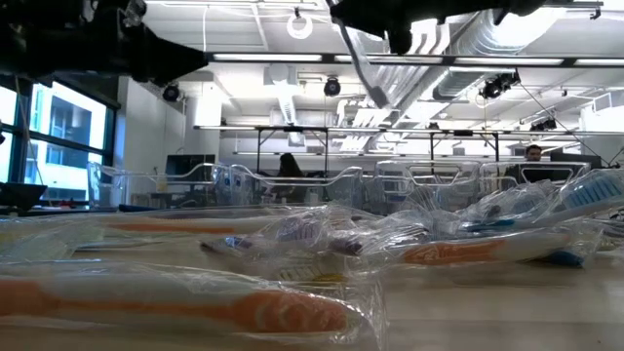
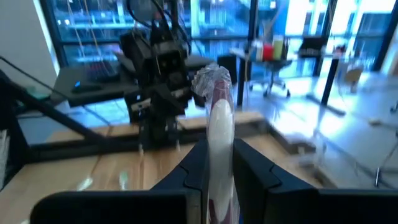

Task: Pick & Place Toothbrushes
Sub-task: Put the violet toothbrush into the left transparent bin

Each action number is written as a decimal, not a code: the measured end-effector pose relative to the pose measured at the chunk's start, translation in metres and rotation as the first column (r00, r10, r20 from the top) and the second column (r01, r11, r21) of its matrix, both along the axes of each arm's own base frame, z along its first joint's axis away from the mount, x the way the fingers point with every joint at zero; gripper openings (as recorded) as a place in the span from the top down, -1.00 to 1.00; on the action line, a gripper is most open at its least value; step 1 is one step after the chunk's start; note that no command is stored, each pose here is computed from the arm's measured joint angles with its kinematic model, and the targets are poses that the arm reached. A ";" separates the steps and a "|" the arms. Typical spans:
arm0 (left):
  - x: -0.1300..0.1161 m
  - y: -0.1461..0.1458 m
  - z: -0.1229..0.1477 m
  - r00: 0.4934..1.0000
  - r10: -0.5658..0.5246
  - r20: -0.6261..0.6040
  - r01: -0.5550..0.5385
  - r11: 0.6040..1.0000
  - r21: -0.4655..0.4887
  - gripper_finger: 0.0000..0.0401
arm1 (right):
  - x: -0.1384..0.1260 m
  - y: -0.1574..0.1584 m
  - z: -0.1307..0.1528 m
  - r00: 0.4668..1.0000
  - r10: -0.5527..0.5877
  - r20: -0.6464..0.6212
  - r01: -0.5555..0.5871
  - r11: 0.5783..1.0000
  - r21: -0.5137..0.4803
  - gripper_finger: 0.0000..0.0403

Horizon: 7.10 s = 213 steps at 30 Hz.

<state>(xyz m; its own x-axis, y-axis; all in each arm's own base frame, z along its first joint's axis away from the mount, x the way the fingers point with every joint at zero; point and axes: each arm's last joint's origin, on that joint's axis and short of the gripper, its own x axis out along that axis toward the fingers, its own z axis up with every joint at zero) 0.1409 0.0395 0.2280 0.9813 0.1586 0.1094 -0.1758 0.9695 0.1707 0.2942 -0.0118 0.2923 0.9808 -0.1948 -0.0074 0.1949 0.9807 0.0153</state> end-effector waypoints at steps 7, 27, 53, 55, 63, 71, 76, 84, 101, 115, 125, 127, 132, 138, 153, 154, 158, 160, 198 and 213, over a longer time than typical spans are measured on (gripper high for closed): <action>0.021 0.007 0.005 1.000 -0.010 0.023 0.012 0.994 -0.106 0.29 | 0.011 0.001 -0.004 0.996 0.045 0.075 -0.041 0.998 -0.045 0.79; 0.101 0.004 0.002 0.976 -0.214 0.047 0.213 0.977 0.019 0.29 | 0.019 0.001 -0.008 0.992 0.043 0.121 -0.037 0.998 -0.047 0.79; 0.171 0.006 0.019 0.980 -0.197 0.002 0.197 0.980 0.003 0.29 | 0.020 0.001 -0.011 0.995 0.048 0.089 -0.043 0.998 -0.053 0.79; 0.172 0.006 0.021 0.979 -0.202 -0.007 0.202 0.979 0.000 0.29 | 0.020 0.001 -0.011 0.995 0.048 0.089 -0.043 0.998 -0.053 0.79; 0.173 0.006 0.021 0.976 -0.215 -0.021 0.215 0.977 -0.005 0.29 | 0.020 0.001 -0.011 0.995 0.047 0.089 -0.043 0.998 -0.053 0.79; 0.173 0.006 0.021 0.976 -0.215 -0.021 0.215 0.977 -0.006 0.29 | 0.019 0.001 -0.011 0.995 0.047 0.093 -0.041 0.997 -0.060 0.79; 0.173 0.006 0.021 0.976 -0.215 -0.017 0.215 0.977 -0.005 0.29 | 0.019 0.001 -0.010 0.995 0.042 0.091 -0.035 0.996 -0.078 0.79; 0.173 0.006 0.021 0.977 -0.215 -0.015 0.215 0.977 -0.004 0.33 | 0.019 0.001 -0.010 0.995 0.042 0.092 -0.035 0.996 -0.078 0.79; 0.173 0.006 0.021 0.977 -0.212 -0.019 0.212 0.977 0.017 0.81 | 0.019 0.001 -0.011 0.995 0.045 0.090 -0.037 0.996 -0.086 0.79; 0.173 0.006 0.021 0.978 -0.209 -0.023 0.210 0.977 0.039 0.87 | 0.019 0.001 -0.011 0.995 0.048 0.087 -0.039 0.994 -0.100 0.76; 0.173 0.006 0.021 0.978 -0.206 -0.025 0.207 0.977 0.055 0.89 | 0.019 0.002 -0.010 0.995 0.044 0.092 -0.036 0.995 -0.089 0.21; 0.173 0.006 0.021 0.977 -0.212 -0.025 0.213 0.975 0.055 0.90 | 0.018 0.002 -0.008 0.994 0.044 0.097 -0.035 0.995 -0.090 0.08; 0.173 0.005 0.021 0.975 -0.220 -0.028 0.221 0.973 0.062 0.99 | 0.009 0.007 0.002 0.993 0.058 0.098 -0.049 0.994 -0.093 -0.14; 0.173 0.005 0.021 0.974 -0.226 -0.029 0.227 0.971 0.074 0.99 | -0.007 0.012 0.015 0.996 0.048 0.069 -0.041 0.995 -0.093 -0.19; 0.173 0.005 0.021 0.974 -0.227 -0.023 0.228 0.970 0.080 1.00 | -0.026 0.011 0.021 0.999 0.046 -0.020 -0.048 0.995 -0.088 -0.19; 0.173 0.005 0.022 0.973 -0.229 -0.023 0.230 0.970 0.081 1.00 | -0.028 0.011 0.021 0.998 0.046 -0.033 -0.048 0.995 -0.087 -0.19; 0.172 0.005 0.022 0.973 -0.228 -0.024 0.230 0.968 0.100 1.00 | -0.037 0.011 0.023 0.996 0.047 -0.071 -0.051 0.997 -0.056 -0.19; 0.172 0.008 0.022 0.975 -0.221 -0.025 0.222 0.969 0.108 1.00 | -0.039 0.011 0.021 0.994 0.046 -0.101 -0.049 0.999 -0.022 -0.19; 0.103 0.056 0.056 0.965 0.008 -0.263 0.037 0.986 0.165 1.00 | -0.054 0.007 -0.006 0.914 -0.047 -0.402 0.067 0.997 0.034 0.98; 0.024 0.040 0.075 0.694 0.537 -0.479 -0.343 0.832 0.436 1.00 | -0.059 0.006 -0.006 0.906 -0.076 -0.415 0.105 0.993 0.048 0.99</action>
<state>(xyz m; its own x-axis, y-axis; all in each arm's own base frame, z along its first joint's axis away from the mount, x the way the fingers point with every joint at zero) 0.1654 0.0800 0.3031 0.6960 0.6440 -0.3177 -0.3461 0.6885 0.6374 0.2354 -0.0054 0.2867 0.8656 -0.2673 -0.4234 0.2859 0.9580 -0.0203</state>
